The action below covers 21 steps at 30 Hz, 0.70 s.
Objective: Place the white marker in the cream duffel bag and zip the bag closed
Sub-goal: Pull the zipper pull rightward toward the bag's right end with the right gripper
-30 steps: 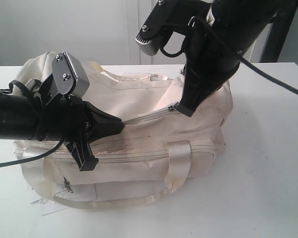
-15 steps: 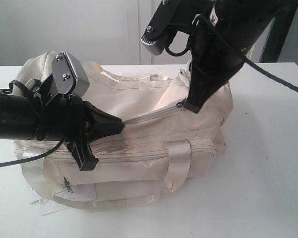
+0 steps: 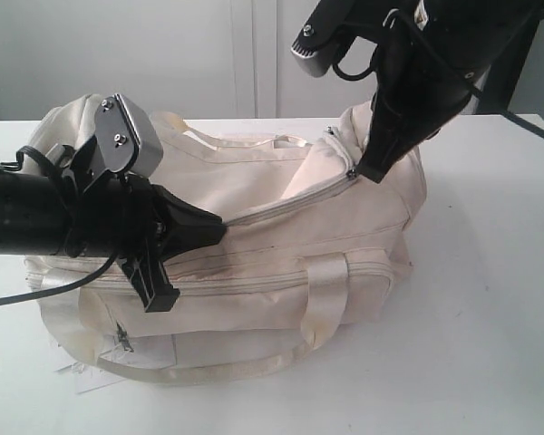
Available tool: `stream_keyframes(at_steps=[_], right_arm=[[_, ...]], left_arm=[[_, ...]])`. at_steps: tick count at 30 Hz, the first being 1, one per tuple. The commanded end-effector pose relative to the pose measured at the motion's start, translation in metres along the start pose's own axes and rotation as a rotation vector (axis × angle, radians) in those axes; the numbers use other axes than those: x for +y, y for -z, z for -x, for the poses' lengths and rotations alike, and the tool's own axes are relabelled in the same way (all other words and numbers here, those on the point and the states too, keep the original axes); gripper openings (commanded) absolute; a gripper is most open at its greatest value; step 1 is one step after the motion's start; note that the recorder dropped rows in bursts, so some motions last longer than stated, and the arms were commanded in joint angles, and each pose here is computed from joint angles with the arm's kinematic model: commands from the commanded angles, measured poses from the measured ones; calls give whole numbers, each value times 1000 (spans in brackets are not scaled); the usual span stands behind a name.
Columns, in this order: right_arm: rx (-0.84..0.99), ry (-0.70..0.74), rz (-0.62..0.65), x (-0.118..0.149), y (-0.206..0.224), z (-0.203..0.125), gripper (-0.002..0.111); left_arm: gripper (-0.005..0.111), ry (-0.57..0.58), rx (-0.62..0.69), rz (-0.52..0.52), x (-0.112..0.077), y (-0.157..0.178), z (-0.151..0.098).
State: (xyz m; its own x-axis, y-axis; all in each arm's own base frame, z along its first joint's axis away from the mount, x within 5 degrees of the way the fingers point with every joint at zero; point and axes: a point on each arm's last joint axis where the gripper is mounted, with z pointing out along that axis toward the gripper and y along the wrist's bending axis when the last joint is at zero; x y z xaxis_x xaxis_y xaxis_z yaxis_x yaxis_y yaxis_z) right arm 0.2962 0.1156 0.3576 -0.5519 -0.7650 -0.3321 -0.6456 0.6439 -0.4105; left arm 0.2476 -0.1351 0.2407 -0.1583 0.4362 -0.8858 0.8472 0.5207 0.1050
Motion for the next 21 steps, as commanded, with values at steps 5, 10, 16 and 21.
stream_keyframes(at_steps=[5,10,16,21], right_arm=[[-66,6,-78,-10,3,2,0],[-52,-14,-89,-17,-1,-2,0],[-53,-45,-64,-20,-9,-2,0],[-61,-84,32,-11,-16,2,0]], left_arm=[[0,-52,-25,-12,-2,2,4],[0,-52,-26,-14,-3,2,5],[0,-65,-50,-61,-7,2,7],[23,34,-33,-1,-1,2,5]])
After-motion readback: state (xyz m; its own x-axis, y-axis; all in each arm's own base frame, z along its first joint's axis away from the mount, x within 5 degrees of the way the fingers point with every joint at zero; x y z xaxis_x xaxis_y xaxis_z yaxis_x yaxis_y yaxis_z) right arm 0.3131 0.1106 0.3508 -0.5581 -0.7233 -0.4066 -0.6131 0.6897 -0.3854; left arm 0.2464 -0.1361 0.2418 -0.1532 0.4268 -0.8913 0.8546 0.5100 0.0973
